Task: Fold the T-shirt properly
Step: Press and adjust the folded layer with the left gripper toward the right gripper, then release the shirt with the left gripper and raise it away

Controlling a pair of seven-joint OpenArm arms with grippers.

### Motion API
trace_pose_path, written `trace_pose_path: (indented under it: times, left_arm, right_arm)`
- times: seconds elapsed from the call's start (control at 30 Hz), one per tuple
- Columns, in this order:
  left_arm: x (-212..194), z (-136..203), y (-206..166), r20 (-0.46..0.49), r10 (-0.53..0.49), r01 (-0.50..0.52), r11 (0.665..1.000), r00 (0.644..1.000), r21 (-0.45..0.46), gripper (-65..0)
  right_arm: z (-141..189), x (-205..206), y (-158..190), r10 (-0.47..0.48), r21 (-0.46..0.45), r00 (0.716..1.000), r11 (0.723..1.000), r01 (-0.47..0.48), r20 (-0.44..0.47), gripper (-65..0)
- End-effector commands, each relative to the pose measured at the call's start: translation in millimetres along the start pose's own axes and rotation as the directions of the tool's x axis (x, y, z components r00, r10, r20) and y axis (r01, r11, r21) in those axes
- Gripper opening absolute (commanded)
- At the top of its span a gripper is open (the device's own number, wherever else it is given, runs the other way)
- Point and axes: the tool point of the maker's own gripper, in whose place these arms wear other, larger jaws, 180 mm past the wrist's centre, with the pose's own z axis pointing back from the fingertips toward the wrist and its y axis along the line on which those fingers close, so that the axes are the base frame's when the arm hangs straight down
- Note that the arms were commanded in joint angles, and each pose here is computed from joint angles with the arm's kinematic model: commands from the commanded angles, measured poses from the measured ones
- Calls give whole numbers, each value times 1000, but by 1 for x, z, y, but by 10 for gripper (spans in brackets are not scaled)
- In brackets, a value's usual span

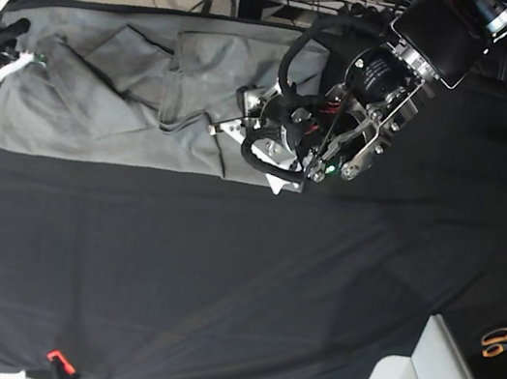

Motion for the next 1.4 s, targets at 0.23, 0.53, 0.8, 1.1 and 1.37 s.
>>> trace_pose_path:
  times: [0.23, 0.53, 0.8, 1.1, 1.37]
  left_arm:
    - [14, -5, -22, -12, -26, 25, 999, 1000, -36, -650]
    - [27, -10, -31, -13, -14, 14, 999, 1000, -30, -650]
    - [30, -24, -35, 27, -93, 92, 995, 995, 29, -650]
    - [42, -40, -34, 95, -162, 152, 983, 982, 103, -650]
    - [54, -34, -54, 130, -207, 196, 976, 970, 92, -650]
  right_arm:
    - [3, 12, -7, 3, -18, 999, 1000, -3, 41, -642]
    - [4, 13, -7, 4, -19, 999, 1000, -3, 42, -642]
    - [4, 13, -7, 4, -19, 999, 1000, -3, 43, -642]
    - [4, 14, -8, 5, -20, 999, 1000, -4, 45, -642]
    - [4, 14, -8, 4, -20, 999, 1000, -4, 44, -642]
